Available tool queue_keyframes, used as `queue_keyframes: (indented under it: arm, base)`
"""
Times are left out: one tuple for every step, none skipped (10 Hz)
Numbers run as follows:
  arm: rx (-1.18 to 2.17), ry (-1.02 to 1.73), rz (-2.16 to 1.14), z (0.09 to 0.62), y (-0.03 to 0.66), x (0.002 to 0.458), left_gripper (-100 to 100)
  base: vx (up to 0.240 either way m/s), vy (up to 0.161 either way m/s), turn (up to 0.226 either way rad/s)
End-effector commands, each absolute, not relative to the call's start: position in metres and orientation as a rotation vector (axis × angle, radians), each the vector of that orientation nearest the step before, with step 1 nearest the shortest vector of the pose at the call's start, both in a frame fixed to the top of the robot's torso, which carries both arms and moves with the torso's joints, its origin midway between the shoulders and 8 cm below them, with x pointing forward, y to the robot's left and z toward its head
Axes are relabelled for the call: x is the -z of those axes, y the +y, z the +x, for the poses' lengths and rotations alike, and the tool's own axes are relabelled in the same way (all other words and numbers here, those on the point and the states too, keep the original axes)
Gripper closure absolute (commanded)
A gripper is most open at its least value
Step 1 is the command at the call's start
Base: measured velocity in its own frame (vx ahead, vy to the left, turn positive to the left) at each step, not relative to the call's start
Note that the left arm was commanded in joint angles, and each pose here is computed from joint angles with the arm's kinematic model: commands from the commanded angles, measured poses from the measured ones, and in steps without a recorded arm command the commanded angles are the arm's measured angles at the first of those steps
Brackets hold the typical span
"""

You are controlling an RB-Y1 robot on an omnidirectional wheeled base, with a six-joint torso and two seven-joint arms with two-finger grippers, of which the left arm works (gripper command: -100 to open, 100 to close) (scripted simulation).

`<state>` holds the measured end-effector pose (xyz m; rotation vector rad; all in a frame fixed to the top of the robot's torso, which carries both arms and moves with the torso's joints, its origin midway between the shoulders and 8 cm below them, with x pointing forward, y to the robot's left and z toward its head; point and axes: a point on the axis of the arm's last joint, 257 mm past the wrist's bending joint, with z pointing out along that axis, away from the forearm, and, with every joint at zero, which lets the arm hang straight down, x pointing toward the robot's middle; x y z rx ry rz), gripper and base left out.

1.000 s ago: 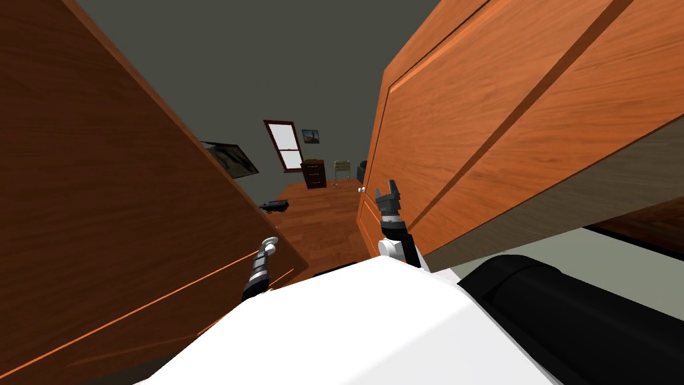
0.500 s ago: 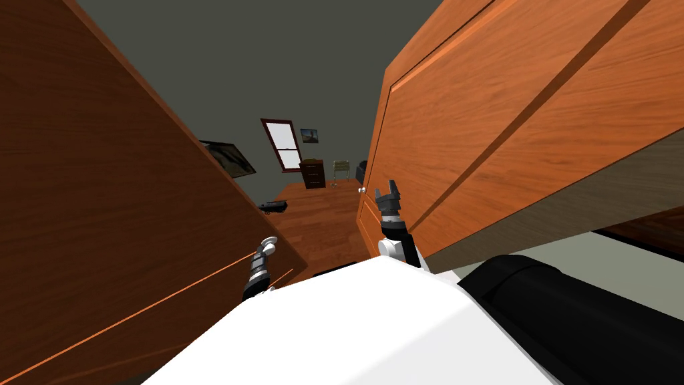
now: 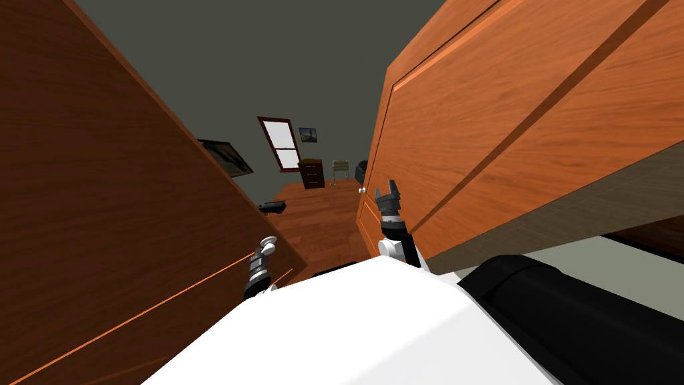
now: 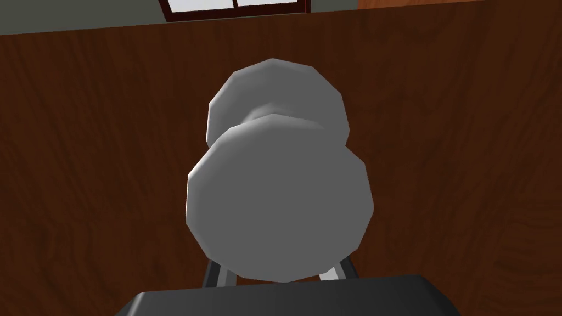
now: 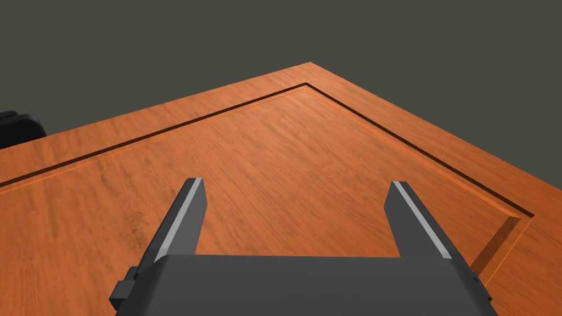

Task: Push the door open

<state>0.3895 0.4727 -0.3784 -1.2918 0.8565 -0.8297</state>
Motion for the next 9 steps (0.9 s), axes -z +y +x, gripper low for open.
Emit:
queue_keyframes:
  arm:
    - [0.873,0.806,-1.298,0.3961,0.4755,0.3690,100]
    - [0.898,0.766,-1.327,0.3958,0.4773,0.3690,100]
    - [0.907,0.759,-1.332,0.3958,0.4773,0.3690,100]
    - [0.937,0.714,-1.362,0.3955,0.4791,0.3690,100]
    - [0.941,0.710,-1.365,0.3955,0.4791,0.3690,100]
    - [0.941,0.710,-1.365,0.3955,0.4791,0.3690,100]
    - [0.941,0.710,-1.365,0.3955,0.4791,0.3690,100]
    - [0.941,0.710,-1.365,0.3955,0.4791,0.3690,100]
    - [0.975,0.661,-1.397,0.3951,0.4808,0.3692,100]
  base:
    - [0.036,0.027,-0.019]
    - [0.034,0.026,-0.028]
    - [0.025,0.018,-0.023]
    - [0.027,0.018,-0.042]
    - [0.024,0.017,-0.017]
    - [0.014,0.007,-0.008]
    - [0.005,0.002,0.002]
    - [0.000,0.000,0.000]
    - [0.015,0.009,-0.039]
